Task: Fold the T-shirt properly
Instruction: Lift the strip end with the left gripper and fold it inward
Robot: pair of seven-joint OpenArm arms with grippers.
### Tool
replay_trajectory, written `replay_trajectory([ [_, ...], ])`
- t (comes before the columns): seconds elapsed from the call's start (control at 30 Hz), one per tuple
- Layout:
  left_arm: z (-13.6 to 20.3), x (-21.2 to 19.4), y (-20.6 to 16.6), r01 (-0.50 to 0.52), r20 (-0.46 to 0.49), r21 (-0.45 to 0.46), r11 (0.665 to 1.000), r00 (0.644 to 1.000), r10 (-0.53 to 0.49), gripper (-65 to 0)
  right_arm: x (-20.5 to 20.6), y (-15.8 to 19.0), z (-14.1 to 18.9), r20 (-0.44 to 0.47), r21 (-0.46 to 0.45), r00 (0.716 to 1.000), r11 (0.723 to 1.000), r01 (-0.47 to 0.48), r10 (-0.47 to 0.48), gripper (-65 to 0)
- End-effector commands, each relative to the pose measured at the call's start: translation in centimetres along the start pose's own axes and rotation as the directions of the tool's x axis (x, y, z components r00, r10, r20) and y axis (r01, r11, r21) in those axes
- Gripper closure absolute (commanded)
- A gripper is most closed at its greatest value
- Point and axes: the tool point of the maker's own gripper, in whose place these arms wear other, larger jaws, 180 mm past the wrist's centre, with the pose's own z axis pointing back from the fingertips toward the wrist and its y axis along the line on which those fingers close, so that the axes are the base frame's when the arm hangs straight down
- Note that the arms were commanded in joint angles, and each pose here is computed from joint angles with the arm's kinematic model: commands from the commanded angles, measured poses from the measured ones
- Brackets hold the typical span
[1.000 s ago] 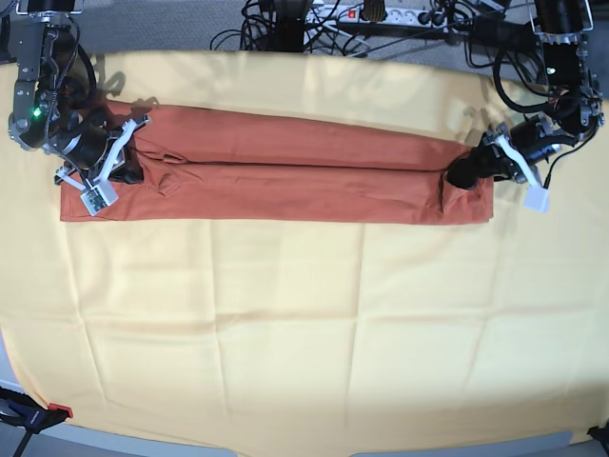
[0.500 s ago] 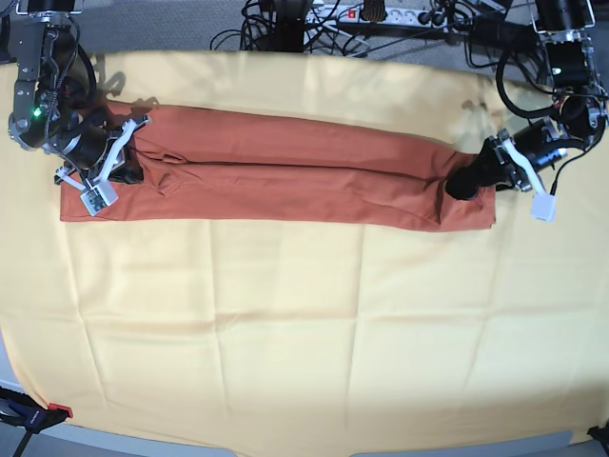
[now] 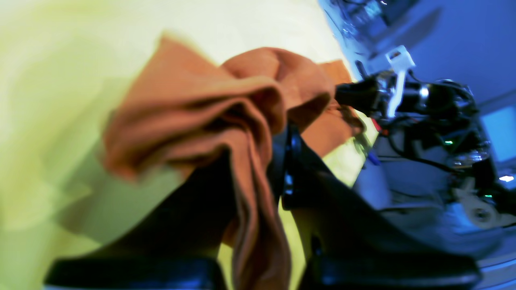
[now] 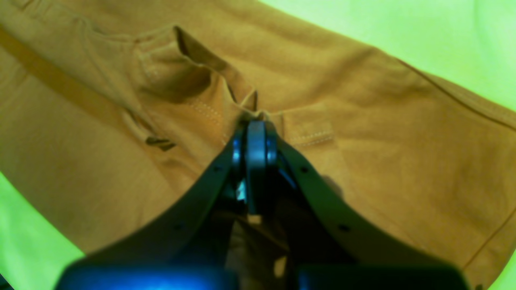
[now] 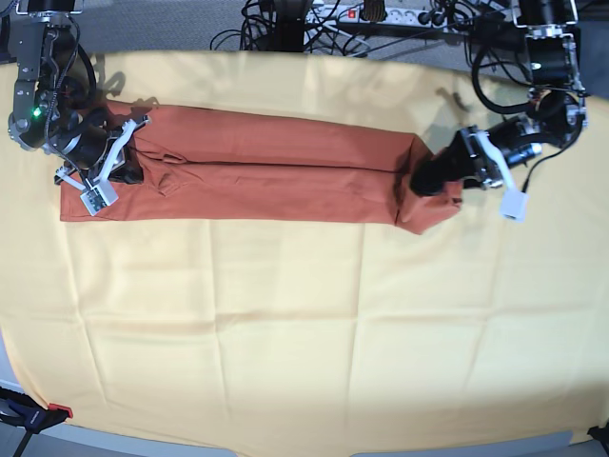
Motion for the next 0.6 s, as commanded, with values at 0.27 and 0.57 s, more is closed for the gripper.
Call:
replay_trajectory([
  [0.27, -6.2, 1.1, -4.2, 0.036, 0.069, -0.168, 0.985, 0.997, -0.024, 0.0, 0.2, -0.7, 0.4, -0.008, -0.017, 1.0, 1.0, -0.016, 0.015, 0.0],
  [0.57, -11.5, -1.5, -6.2, 0.072, 0.039, -0.175, 0.982, 0.997, -0.066, 0.0, 0.2, -0.7, 0.4, -0.009, -0.017, 1.0, 1.0, -0.016, 0.015, 0.0],
])
